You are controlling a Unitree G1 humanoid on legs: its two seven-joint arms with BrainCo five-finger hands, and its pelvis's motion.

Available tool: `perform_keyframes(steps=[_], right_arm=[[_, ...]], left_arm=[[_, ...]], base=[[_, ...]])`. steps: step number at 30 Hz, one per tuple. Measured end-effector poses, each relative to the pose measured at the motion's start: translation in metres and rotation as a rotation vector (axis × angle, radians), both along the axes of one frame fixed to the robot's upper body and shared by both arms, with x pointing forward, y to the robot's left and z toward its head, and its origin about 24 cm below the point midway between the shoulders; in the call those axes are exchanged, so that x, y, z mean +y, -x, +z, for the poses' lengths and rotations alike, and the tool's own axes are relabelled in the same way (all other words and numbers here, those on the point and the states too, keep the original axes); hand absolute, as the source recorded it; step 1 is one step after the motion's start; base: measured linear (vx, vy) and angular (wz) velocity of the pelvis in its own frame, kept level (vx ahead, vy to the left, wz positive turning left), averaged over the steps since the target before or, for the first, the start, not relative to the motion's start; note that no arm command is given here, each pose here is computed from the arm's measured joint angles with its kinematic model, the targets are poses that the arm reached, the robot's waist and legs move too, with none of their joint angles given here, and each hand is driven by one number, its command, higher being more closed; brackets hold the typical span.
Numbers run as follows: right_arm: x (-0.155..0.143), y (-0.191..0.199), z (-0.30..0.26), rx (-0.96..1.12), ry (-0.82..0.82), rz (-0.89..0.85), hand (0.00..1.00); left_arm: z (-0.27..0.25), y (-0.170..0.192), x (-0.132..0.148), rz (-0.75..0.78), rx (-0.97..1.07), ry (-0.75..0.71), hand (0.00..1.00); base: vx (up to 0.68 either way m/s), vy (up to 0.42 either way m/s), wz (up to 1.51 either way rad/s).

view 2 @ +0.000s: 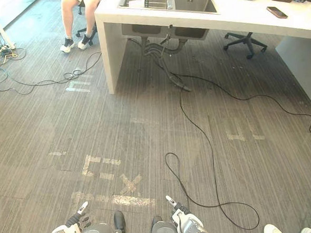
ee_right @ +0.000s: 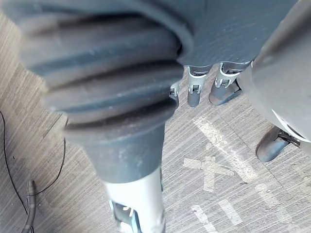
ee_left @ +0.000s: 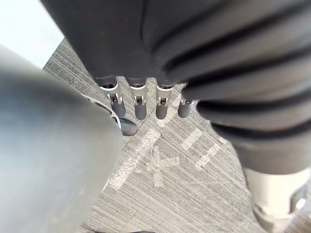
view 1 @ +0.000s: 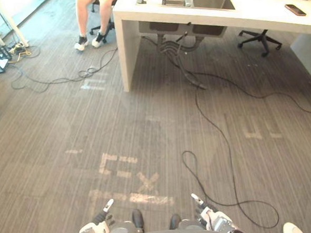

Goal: Walk over to the sink, pick up the cup, carry it to the dishwasher, place the cup inside the dishwasher, then close the dishwasher door

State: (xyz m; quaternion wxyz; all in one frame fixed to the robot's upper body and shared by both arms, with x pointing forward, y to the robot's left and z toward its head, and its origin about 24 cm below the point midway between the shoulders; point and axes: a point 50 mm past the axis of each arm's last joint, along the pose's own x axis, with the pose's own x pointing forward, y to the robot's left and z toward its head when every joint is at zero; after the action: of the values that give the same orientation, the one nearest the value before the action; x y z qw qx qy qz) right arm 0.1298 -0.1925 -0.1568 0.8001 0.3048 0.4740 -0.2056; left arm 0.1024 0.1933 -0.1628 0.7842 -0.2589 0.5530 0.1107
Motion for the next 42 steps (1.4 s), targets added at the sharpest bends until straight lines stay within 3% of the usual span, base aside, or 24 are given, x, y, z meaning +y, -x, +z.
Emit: perform_keyframes(steps=[7, 12, 16, 26, 29, 35, 42], right_arm=[[-0.003, 0.000, 0.001, -0.001, 0.033, 0.028, 0.00], [-0.004, -0.015, 0.008, -0.073, 0.091, 0.082, 0.00], [-0.013, -0.019, 0.012, -0.105, 0.093, -0.018, 0.00], [-0.001, 0.076, -0.013, 0.151, -0.050, -0.259, 0.00], [-0.014, 0.087, -0.013, 0.165, -0.027, -0.296, 0.00], [-0.027, 0.069, -0.008, 0.087, 0.051, -0.183, 0.00], [-0.039, -0.027, 0.026, -0.247, 0.069, -0.146, 0.00]], left_arm=[[0.000, -0.001, 0.000, 0.020, -0.021, -0.018, 0.00], [0.005, -0.015, -0.004, -0.052, -0.124, -0.083, 0.00], [0.013, -0.033, 0.001, -0.030, -0.217, -0.163, 0.00], [0.024, -0.057, -0.036, 0.133, -0.370, 0.011, 0.00], [0.020, -0.048, -0.048, 0.148, -0.336, 0.048, 0.00], [0.032, -0.063, -0.057, 0.173, -0.450, 0.065, 0.00], [0.124, -0.127, -0.051, 0.252, -0.950, -0.020, 0.00]], base=[[0.05, 0.015, -0.19], [0.05, 0.013, -0.08], [0.13, -0.021, 0.16], [0.32, -0.159, 0.23], [0.50, -0.257, -0.10], [0.52, -0.251, 0.14], [0.35, -0.055, -0.20]])
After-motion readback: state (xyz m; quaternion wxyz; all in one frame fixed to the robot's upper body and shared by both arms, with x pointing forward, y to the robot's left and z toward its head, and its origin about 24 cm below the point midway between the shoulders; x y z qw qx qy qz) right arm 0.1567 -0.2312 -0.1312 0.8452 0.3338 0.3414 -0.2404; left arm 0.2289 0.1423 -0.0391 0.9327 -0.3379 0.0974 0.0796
